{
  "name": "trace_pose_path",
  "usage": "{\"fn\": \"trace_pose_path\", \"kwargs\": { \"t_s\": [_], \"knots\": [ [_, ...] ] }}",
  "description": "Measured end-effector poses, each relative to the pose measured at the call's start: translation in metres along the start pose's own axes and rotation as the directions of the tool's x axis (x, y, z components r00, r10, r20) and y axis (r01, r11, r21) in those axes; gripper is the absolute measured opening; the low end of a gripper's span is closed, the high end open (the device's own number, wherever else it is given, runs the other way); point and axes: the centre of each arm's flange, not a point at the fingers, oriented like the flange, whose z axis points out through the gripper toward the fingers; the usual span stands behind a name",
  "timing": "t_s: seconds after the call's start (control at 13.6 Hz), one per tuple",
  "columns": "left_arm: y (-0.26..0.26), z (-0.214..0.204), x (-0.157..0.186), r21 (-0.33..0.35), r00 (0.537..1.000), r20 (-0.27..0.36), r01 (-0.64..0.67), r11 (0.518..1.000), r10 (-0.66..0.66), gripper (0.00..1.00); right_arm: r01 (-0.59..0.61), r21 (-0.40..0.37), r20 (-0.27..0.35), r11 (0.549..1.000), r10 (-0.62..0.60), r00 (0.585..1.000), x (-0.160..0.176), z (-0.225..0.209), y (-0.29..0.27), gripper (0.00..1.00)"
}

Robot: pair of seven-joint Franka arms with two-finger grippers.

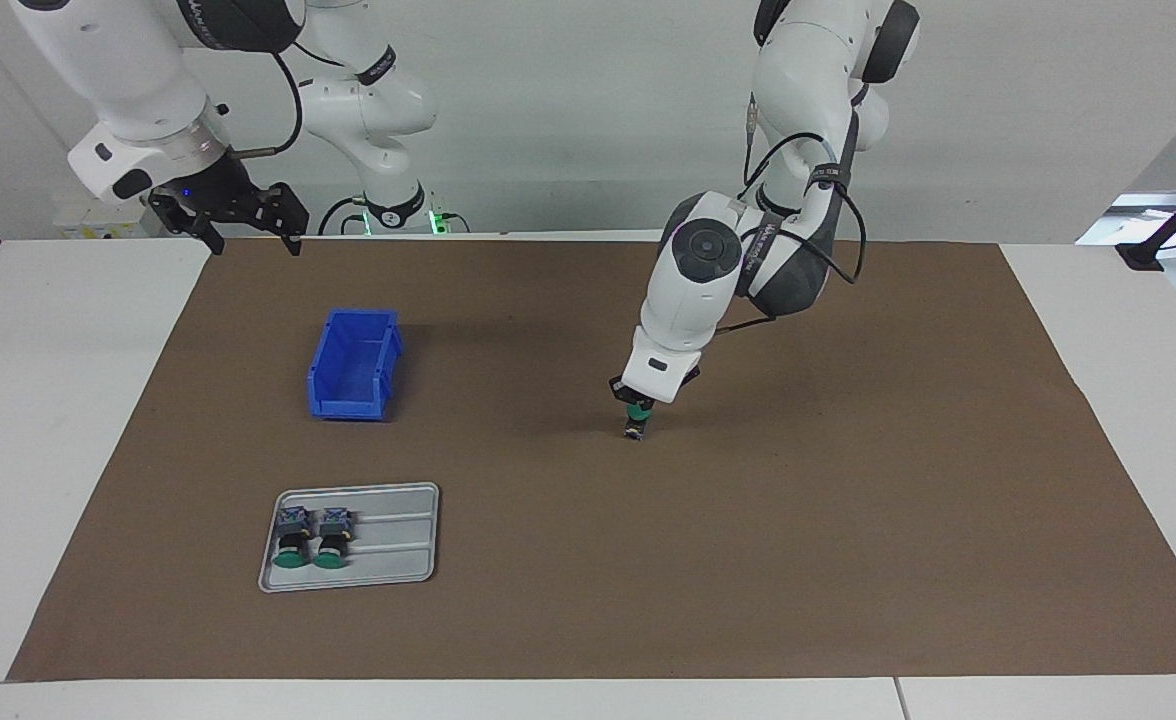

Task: Place and press button with both arms

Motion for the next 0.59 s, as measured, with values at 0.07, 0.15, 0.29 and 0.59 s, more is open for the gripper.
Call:
{"fn": "trace_pose_path", "kwargs": {
  "t_s": [0.07, 0.15, 0.29, 0.59],
  "knots": [
    [0.001, 0.003, 0.001, -0.003, 1.000, -0.002, 0.002, 1.000, -0.002, 0.04, 0.000, 0.000, 0.000, 1.000, 0.000, 1.000, 0.000, 0.000, 0.000, 0.99],
    [0.002, 0.005, 0.000, -0.002, 1.000, -0.002, 0.001, 1.000, -0.001, 0.04, 0.000, 0.000, 0.000, 1.000, 0.000, 1.000, 0.000, 0.000, 0.000, 0.99],
    [0.005, 0.010, -0.005, 0.005, 1.000, 0.003, -0.004, 1.000, 0.004, 0.04, 0.000, 0.000, 0.000, 1.000, 0.000, 1.000, 0.000, 0.000, 0.000, 0.99],
    [0.008, 0.024, -0.016, 0.026, 1.000, 0.020, -0.015, 1.000, 0.014, 0.04, 0.000, 0.000, 0.000, 1.000, 0.000, 1.000, 0.000, 0.000, 0.000, 0.99]
  ]
}}
